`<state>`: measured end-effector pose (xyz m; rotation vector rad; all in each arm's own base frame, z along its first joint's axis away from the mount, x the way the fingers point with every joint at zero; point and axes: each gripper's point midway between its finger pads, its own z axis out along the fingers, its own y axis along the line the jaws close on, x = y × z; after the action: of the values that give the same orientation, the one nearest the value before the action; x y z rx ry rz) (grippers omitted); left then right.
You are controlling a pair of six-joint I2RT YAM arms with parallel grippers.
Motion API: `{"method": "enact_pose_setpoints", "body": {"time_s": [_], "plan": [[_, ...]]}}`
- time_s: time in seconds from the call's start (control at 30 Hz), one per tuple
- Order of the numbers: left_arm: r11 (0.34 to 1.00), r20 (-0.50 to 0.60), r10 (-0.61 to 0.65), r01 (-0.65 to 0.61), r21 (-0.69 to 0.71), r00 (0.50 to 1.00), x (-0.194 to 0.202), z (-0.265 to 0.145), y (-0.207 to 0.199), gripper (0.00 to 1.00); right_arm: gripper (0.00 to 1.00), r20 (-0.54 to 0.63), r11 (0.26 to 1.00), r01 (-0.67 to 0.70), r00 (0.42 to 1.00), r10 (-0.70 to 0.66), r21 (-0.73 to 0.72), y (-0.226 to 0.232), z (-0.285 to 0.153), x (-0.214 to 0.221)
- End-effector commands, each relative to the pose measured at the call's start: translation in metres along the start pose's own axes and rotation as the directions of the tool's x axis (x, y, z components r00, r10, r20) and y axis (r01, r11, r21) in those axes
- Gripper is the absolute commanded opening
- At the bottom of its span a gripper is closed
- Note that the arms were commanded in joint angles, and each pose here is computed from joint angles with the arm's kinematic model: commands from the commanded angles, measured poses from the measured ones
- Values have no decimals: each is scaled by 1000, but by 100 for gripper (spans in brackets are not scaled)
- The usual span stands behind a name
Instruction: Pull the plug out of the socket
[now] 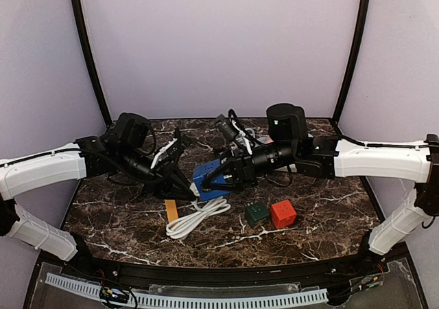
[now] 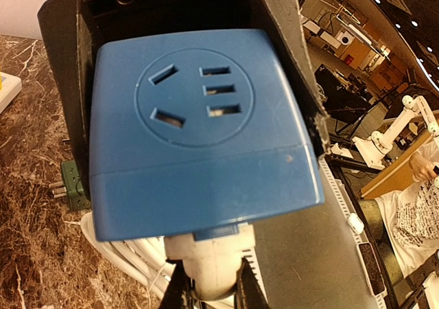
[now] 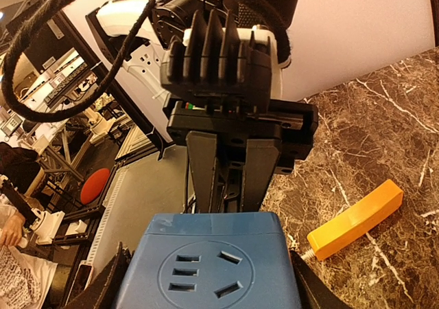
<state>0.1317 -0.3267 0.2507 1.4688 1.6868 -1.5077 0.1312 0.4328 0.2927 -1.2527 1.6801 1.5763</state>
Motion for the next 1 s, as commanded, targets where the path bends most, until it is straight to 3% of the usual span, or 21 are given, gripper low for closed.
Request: {"method": "enact_pose_setpoints", "body": {"time_s": [0.0,0.13,0.37,0.57,0.8,0.97], "plan": [[990,45,140,-138,-37,989,-22,-9,-4,1,0,-14,980,25,1000,-28,-199,47,-8,-5],[990,46,135,-133,-37,990,-22,-8,-3,1,0,-4,988,16,1000,-17,-152,40,-8,-5],[989,59,139,-135,-63,989,-24,-8,3,1,0,111,989,-37,994,22,140,-5,-16,-20],[989,65,133,-128,-74,989,-23,-8,5,1,0,159,951,-108,985,63,289,-35,-21,-22],[989,67,133,-128,-79,989,-24,-8,5,1,0,147,941,-128,985,85,314,-45,-17,-19],[986,71,148,-142,-85,986,-26,-11,3,1,0,104,979,-58,994,38,196,-23,-11,-14]]}}
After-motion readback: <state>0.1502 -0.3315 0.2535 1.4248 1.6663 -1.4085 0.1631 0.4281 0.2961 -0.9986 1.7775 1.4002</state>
